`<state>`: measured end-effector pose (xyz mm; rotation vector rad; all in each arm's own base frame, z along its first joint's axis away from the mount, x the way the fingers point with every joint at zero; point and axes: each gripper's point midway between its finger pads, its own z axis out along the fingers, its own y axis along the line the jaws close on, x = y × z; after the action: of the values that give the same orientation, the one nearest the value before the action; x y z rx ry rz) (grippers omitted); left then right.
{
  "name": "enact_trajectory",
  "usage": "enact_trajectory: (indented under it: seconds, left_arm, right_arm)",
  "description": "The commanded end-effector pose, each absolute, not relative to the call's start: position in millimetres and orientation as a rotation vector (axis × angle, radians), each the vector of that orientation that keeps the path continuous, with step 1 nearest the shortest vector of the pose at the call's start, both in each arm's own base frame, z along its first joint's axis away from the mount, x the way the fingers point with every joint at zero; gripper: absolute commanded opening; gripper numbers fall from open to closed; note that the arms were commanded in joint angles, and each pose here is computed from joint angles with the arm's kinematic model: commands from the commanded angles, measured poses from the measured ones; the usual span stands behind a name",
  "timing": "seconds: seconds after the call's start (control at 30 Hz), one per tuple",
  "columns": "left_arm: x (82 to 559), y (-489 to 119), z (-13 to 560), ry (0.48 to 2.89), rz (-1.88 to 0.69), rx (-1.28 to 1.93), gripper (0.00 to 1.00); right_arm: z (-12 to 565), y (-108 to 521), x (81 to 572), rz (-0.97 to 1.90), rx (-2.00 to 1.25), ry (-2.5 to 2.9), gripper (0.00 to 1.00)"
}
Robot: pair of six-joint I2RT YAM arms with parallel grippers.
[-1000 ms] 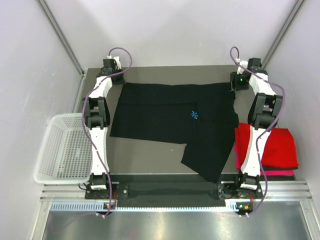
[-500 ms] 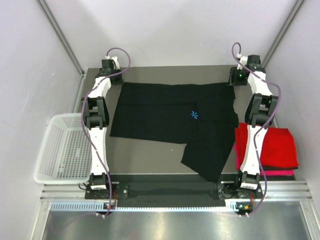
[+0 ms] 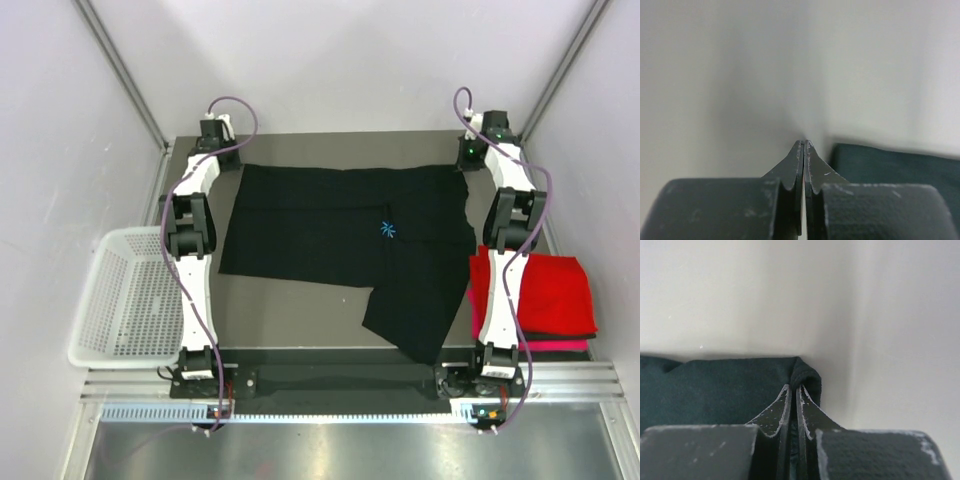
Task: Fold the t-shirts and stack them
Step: Fold the tshirt
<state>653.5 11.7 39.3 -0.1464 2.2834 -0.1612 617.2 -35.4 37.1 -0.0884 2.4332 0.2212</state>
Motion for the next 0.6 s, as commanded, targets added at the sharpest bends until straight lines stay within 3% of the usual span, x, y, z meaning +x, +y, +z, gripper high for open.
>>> enact_trajectory:
  seconds: [0.0, 0.47, 0.5, 0.53, 0.57]
  left_arm:
    - [658, 53, 58, 2.244, -0.041, -0.207, 0.0]
    - [670, 53, 68, 2.208, -0.066, -0.205, 0.02]
    - [669, 48, 69, 2.21, -0.087, -0.207, 0.09]
    - [670, 48, 79, 2.191, -0.1, -0.216, 0.27]
    - [670, 45, 84, 2.18, -0.122, -0.217, 0.31]
  right_arm:
    - [41, -39, 639, 0.134, -0.048, 2.376, 0.0]
    - [51, -39, 660, 0.069, -0.044, 2.299, 0.0]
    - [57, -39, 663, 0.065, -0.043, 2.278, 0.0]
    - [62, -38, 666, 0.056, -0.047, 2.263, 0.0]
    - [64, -36, 667, 0.047, -0.062, 2.258, 0.0]
